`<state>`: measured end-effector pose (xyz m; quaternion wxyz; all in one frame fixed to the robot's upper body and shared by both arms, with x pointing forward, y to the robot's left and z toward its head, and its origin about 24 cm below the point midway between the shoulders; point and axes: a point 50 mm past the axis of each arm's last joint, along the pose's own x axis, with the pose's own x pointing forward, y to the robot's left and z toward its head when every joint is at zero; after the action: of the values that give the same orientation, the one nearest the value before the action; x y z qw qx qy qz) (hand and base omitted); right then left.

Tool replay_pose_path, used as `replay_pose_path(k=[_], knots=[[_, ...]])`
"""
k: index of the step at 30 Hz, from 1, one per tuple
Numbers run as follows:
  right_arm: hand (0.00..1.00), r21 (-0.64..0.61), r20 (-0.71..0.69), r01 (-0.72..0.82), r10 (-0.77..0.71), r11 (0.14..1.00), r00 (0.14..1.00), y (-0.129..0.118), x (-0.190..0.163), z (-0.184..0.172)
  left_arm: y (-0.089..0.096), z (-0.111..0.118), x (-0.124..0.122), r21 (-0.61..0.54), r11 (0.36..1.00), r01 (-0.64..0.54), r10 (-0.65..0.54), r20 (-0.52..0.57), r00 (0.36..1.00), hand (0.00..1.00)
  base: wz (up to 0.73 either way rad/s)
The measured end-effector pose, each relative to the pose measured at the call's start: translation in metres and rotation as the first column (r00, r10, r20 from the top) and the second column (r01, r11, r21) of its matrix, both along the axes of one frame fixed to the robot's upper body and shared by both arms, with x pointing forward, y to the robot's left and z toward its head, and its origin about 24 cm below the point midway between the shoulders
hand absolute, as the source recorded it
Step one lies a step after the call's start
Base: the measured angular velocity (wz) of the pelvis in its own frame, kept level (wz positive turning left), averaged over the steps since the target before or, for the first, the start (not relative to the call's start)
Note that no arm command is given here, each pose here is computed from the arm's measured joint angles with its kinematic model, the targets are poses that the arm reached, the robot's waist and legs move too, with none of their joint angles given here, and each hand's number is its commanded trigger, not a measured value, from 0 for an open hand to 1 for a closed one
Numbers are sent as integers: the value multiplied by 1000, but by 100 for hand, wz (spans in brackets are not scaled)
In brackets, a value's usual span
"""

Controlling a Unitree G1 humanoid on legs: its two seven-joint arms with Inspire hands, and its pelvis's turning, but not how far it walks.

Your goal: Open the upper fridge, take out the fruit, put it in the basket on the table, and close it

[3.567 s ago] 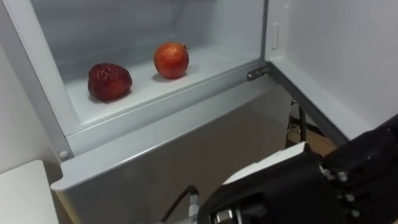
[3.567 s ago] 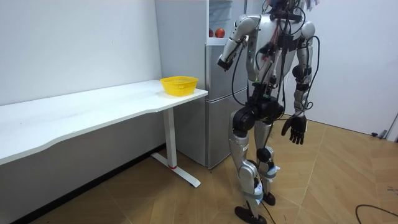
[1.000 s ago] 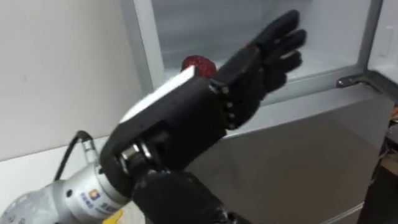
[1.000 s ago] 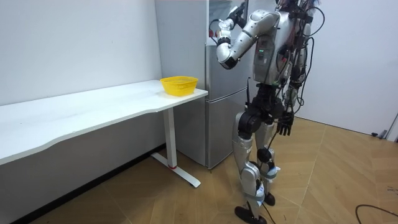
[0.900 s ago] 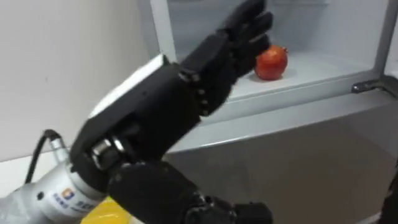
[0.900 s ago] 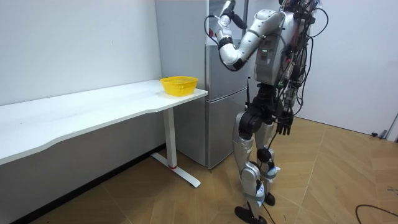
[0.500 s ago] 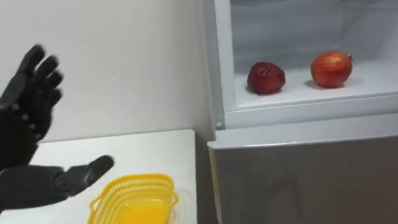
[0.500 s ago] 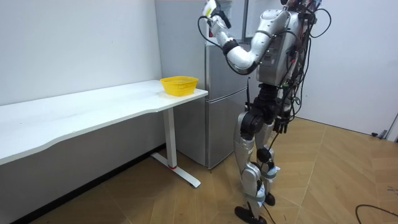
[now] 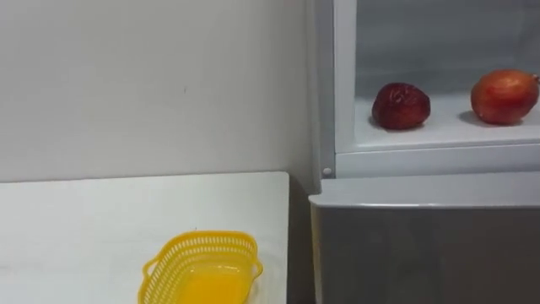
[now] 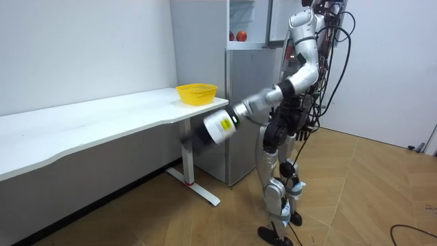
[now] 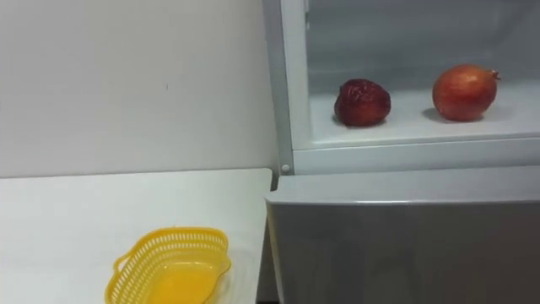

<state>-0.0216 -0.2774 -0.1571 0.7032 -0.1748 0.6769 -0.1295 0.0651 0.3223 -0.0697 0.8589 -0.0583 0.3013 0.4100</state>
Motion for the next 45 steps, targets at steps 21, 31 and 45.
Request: replay_pose_path(k=[21,31,45], knots=[[0,37,89,-39,35,999,995,4,27,-1,-78,-91,-74,-485,866,120,-335,-386,860,0,-3],[0,-62,480,-68,89,996,873,18,96,25,-85,-92,-49,-493,815,303,-504,-348,790,0,-17],[0,-145,874,-184,213,972,436,48,165,121,-77,-90,-65,-472,826,309,-502,-365,784,0,-14]])
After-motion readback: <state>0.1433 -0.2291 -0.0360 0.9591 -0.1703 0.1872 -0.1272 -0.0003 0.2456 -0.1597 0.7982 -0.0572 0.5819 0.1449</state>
